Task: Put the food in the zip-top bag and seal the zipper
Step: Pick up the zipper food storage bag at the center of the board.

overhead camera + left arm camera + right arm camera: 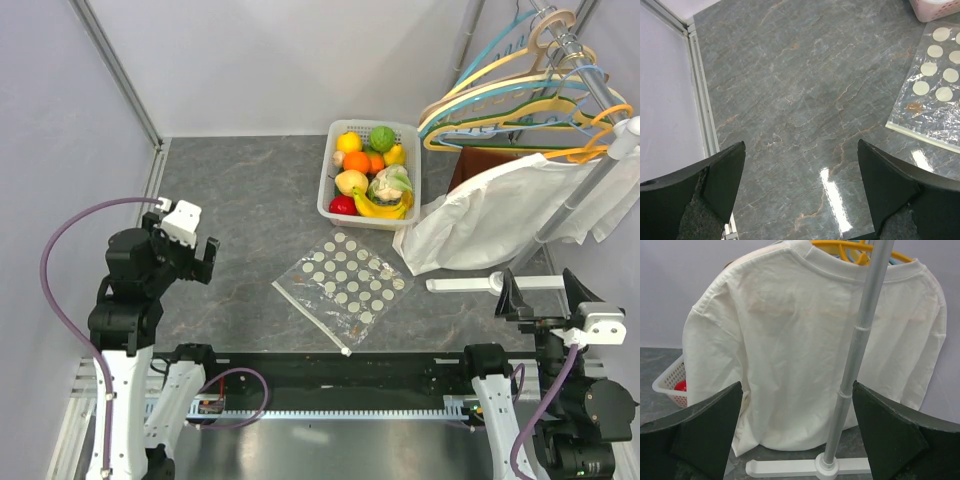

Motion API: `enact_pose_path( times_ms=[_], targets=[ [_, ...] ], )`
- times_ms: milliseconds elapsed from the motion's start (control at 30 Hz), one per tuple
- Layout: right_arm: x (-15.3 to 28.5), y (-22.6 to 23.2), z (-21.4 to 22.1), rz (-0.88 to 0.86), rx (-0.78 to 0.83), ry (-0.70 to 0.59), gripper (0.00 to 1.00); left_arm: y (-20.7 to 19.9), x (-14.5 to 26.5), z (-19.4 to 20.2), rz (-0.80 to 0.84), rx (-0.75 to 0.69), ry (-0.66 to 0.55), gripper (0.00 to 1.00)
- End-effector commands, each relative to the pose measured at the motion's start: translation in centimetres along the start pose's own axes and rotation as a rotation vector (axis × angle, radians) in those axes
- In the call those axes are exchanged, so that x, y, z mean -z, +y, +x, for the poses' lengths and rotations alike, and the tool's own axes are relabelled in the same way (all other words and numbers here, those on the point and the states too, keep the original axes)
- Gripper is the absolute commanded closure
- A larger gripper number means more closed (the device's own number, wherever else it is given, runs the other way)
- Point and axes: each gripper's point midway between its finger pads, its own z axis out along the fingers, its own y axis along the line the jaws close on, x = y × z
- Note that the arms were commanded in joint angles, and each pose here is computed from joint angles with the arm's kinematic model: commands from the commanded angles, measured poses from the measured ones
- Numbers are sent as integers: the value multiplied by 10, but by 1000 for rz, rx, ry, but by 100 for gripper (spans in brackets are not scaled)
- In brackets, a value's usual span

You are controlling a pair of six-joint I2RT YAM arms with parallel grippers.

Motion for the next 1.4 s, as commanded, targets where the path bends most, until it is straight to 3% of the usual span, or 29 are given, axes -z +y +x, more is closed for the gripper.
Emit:
enact_pose_path(
  times_ms=[0,200,400,500,533,667,800,1000,1367],
  targets=[
    [-1,7,11,-42,27,54,2,0,-10,-5,43,-66,9,0],
    [-4,26,29,-180,113,172,2,-36,-19,-12,297,-290,-84,0],
    [-2,59,57,-443,217,321,2,-68,-38,3,527,-448,-116,0],
    [0,79,72,-615,263,400,2,-88,-51,23,645,-542,-109,0],
    [0,83,89,-669,257,498,4,-93,-54,30,673,-571,-105,0],
    [3,95,118,-852,295,659,5,-129,-63,68,826,-714,-76,2],
    [8,96,142,-981,344,781,2,-177,-57,88,978,-889,-144,5],
    [7,91,162,-1061,449,803,2,-224,-56,115,1141,-1025,-190,11],
    [31,79,206,-1143,552,906,2,-296,-83,132,1226,-1117,-232,25]
  ],
)
